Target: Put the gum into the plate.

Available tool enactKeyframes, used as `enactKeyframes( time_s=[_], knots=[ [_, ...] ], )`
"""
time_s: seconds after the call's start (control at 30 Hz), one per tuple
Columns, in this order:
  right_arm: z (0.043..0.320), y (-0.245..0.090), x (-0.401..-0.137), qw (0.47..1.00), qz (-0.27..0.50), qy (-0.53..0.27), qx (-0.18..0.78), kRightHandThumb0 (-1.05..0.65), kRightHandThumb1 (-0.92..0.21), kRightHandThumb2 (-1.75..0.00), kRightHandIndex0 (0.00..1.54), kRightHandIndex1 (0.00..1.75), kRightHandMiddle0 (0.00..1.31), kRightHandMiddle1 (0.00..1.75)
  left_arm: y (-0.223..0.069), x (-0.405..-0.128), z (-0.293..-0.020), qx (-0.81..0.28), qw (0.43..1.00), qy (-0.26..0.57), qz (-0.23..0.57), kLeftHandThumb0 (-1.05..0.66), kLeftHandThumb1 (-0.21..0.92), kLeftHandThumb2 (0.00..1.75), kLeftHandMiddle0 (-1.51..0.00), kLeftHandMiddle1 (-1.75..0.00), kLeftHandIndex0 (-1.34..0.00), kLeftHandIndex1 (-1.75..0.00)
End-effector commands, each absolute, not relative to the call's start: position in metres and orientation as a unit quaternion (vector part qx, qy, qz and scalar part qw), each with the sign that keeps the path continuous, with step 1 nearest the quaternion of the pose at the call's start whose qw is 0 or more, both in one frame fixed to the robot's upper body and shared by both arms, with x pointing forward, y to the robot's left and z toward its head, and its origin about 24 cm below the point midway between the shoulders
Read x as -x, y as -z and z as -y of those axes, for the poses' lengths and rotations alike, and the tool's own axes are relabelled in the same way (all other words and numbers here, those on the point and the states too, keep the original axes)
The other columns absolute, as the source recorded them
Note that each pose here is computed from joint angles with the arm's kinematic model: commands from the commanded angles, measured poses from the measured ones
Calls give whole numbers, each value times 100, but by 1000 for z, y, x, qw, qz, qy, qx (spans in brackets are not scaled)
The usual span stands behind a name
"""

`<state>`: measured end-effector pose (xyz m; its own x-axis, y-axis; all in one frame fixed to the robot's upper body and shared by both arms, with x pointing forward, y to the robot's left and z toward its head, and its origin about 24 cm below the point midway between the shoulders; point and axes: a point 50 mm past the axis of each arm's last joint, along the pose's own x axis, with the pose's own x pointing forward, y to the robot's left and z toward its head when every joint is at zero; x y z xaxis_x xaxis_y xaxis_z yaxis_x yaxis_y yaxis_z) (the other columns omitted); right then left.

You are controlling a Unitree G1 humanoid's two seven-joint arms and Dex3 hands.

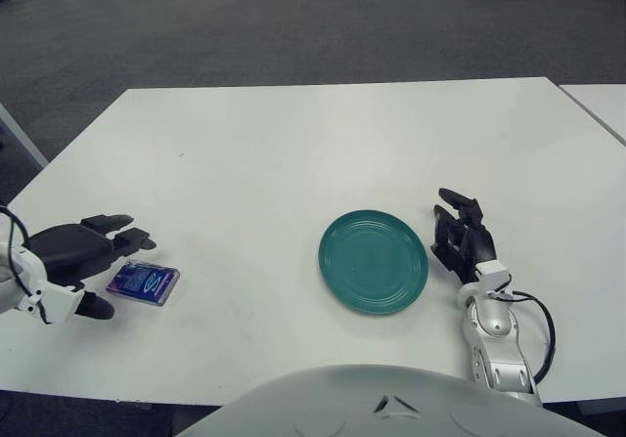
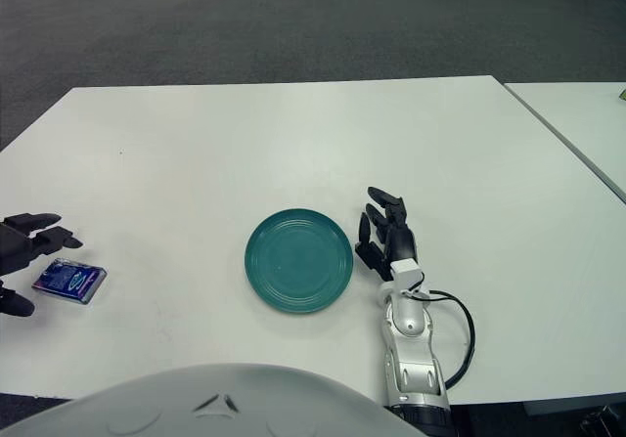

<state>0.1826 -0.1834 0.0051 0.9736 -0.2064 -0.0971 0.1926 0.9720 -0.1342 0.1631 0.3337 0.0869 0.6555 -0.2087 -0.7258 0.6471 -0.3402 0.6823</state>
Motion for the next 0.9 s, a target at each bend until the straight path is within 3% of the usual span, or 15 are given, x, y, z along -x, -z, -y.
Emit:
enactKeyframes(
  time_s=[0.0,0.37,0.87],
  knots=[
    [188,10,-174,987,-105,106,60,-83,-92,-84,36,25,0,83,-84,-168,-334,-727,529,405,-164,-104,92,25,-11,-5,0,-85],
    [189,9,-173,987,-105,105,63,-83,-92,-85,35,25,0,81,-73,-170,-337,-722,512,429,-181,-105,92,25,-9,-2,0,-66],
    [190,9,-171,987,-104,107,65,-85,-92,-86,35,26,0,86,-72,-171,-337,-722,511,430,-181,-105,92,25,-9,-1,0,-65]
  ],
)
